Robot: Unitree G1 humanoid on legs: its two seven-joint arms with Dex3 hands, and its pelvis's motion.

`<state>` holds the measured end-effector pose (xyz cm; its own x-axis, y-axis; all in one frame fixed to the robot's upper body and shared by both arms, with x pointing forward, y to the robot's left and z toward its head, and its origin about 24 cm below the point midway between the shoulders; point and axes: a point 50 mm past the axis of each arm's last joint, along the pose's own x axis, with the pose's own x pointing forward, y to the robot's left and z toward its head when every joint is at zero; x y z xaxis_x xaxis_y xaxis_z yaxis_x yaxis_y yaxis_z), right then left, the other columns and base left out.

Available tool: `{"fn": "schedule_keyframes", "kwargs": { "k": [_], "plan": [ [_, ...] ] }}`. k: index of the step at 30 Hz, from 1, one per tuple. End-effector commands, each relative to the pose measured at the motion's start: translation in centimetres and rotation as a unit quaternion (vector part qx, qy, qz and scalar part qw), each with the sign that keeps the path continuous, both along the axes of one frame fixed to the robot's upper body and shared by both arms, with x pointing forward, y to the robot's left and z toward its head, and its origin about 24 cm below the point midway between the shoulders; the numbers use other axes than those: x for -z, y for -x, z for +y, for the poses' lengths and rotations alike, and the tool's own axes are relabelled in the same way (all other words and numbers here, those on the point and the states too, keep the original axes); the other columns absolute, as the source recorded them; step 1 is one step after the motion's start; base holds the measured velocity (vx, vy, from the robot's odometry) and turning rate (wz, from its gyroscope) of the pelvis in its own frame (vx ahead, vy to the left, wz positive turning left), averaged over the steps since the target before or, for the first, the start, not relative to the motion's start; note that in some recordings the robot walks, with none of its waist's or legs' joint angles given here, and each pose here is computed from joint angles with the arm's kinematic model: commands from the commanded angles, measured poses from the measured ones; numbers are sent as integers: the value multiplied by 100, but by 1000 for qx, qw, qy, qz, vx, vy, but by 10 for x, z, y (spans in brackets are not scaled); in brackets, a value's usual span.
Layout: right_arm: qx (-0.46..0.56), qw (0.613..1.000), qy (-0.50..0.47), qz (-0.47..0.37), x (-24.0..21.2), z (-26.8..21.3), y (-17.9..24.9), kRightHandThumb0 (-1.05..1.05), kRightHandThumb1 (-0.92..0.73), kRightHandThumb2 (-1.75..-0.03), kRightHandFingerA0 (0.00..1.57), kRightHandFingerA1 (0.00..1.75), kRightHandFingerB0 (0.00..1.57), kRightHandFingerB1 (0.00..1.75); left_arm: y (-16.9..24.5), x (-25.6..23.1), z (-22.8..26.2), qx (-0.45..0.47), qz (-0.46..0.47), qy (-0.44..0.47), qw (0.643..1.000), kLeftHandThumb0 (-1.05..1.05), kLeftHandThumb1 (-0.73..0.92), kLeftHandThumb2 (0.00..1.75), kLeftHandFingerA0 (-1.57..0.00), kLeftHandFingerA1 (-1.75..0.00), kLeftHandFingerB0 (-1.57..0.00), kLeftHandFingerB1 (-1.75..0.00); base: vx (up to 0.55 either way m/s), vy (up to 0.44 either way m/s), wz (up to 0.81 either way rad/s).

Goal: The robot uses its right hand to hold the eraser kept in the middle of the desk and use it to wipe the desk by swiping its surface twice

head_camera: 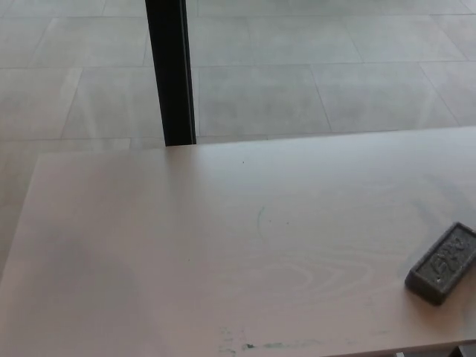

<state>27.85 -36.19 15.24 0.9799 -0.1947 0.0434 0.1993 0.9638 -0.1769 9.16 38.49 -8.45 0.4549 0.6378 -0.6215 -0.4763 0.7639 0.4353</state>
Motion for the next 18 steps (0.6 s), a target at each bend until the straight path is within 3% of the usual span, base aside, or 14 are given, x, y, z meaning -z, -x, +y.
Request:
{"fn": "schedule_keyframes", "kwargs": {
  "k": [1, 4, 6, 7, 8, 9, 11, 12, 13, 14, 15, 16, 17, 18],
  "plan": [
    [77, 990, -96, -64, -32, -63, 64, -87, -59, -90, 86, 66, 64, 55, 7, -7, 11, -8, 0, -17, 1000, -54, 80, 63, -71, -71, -61, -64, 0, 0, 0],
    [151, 981, -95, -75, -29, -84, 89, -83, -75, -64, 106, 58, 77, 48, 9, -8, 12, -8, 2, -22, 1000, -54, 80, 63, -73, -72, -63, -64, 0, 0, 0],
    [233, 965, -88, -82, -16, -112, 125, -82, -74, -64, 110, 58, 88, 52, 10, -9, 13, 7, 12, -34, 999, -56, 79, 63, -78, -74, -70, -67, 0, 0, 0],
    [284, 949, -105, -86, -3, -124, 148, -89, -55, -105, 110, 70, 89, 66, 9, -10, 15, 2, 11, -29, 1000, -56, 63, 103, -78, -81, -63, -72, 0, 0, 0],
    [289, 947, -107, -86, -1, -126, 151, -89, -55, -105, 110, 70, 89, 66, 9, -10, 15, 1, 10, -28, 1000, -56, 63, 103, -78, -81, -63, -72, 0, 0, 0],
    [308, 942, -111, -82, 6, -130, 160, -89, -69, -62, 115, 64, 89, 59, 9, -9, 15, -4, 10, -23, 1000, -55, 80, 63, -73, -70, -60, -60, 0, 0, 0],
    [358, 923, -124, -70, 28, -137, 186, -86, -71, -64, 118, 65, 89, 61, 7, -9, 15, -21, 2, -18, 1000, -54, 79, 63, -72, -71, -59, -61, 0, 0, 0],
    [404, 900, -146, -73, 48, -140, 206, -84, -70, -64, 120, 66, 87, 63, 7, -9, 13, -18, -4, -17, 1000, -54, 63, 103, -75, -80, -60, -72, 0, 0, 0],
    [409, 897, -148, -73, 50, -140, 208, -84, -70, -64, 120, 66, 87, 63, 7, -9, 13, -17, -5, -16, 1000, -54, 63, 103, -75, -80, -60, -72, 0, 0, 0],
    [450, 873, -176, -66, 70, -141, 225, -87, -60, -106, 113, 82, 86, 74, 8, -9, 14, -28, -14, -12, 999, -53, 63, 103, -75, -80, -55, -70, 0, 0, 0],
    [450, 873, -176, -67, 70, -141, 225, -87, -60, -106, 113, 82, 86, 74, 8, -9, 14, -28, -14, -12, 999, -53, 63, 103, -75, -80, -55, -70, 0, 0, 0],
    [462, 864, -191, -68, 83, -138, 236, -85, -73, -62, 112, 77, 85, 75, 7, -9, 14, -46, -19, -4, 999, -53, 78, 63, -74, -70, -59, -62, 0, 0, 0],
    [472, 857, -198, -63, 91, -136, 243, -84, -75, -62, 111, 77, 84, 77, 7, -9, 14, -42, -22, -1, 999, -52, 63, 103, -71, -78, -47, -65, 0, 0, 0],
    [493, 845, -200, -53, 99, -134, 248, -82, -75, -63, 111, 78, 77, 78, 7, -9, 14, -43, -22, 0, 999, -49, 62, 104, -69, -76, -43, -63, 0, 0, 0]
  ]
}}
